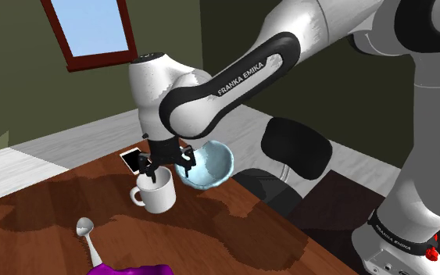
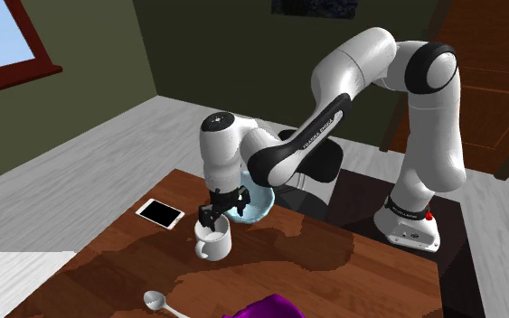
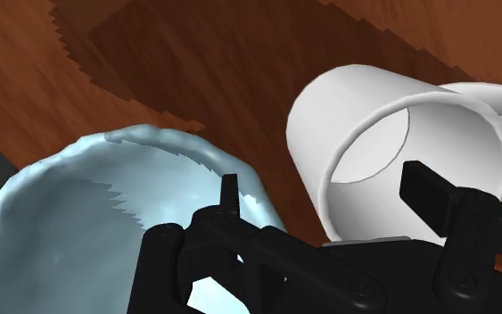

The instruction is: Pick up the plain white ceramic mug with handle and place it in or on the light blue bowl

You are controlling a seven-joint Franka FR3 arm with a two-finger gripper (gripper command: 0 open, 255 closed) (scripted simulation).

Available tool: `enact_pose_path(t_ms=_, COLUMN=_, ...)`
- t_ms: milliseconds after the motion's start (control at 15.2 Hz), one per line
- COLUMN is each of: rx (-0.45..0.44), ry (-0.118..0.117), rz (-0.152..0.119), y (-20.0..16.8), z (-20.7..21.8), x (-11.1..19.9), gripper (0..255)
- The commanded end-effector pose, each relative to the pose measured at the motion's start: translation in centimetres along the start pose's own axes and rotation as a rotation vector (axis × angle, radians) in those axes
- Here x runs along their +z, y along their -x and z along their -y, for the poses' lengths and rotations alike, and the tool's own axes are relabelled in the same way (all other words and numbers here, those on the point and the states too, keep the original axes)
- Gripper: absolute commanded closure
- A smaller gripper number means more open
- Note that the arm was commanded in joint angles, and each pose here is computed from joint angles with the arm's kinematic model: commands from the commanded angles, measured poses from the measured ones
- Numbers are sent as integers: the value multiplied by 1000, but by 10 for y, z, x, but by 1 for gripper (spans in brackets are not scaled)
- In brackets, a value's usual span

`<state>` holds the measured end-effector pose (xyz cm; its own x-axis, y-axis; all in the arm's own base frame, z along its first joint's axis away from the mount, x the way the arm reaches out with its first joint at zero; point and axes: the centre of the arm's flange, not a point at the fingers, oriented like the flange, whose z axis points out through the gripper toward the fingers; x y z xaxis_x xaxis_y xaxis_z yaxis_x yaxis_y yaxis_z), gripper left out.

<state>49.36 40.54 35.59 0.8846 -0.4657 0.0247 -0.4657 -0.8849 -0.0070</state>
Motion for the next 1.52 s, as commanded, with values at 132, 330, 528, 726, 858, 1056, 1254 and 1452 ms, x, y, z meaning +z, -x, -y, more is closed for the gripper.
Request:
enact_pose_path(t_ms=132, rx=0, ry=0, rz=0, y=0, z=0, x=19, gripper=0)
enact_pose_path(t_ms=330, rx=0, ry=0, rz=0, y=0, z=0, x=19, gripper=0)
enact_pose_path(t_ms=528, rx=0, ry=0, rz=0, y=0, z=0, x=19, gripper=0)
enact_pose_path(t_ms=726, rx=0, ry=0, rz=0, y=0, z=0, x=19, gripper=255)
enact_pose_path(t_ms=858, rx=0, ry=0, rz=0, y=0, z=0, x=19, gripper=255)
enact_pose_path(t_ms=1056, rx=0, ry=0, rz=0, y=0, z=0, x=19, gripper=255)
enact_pose_path(t_ms=1254, rx=0, ry=0, rz=0, y=0, z=0, x=19, gripper=255)
enact_pose_path(t_ms=1452, rx=0, ry=0, rz=0, y=0, z=0, x=9, gripper=255)
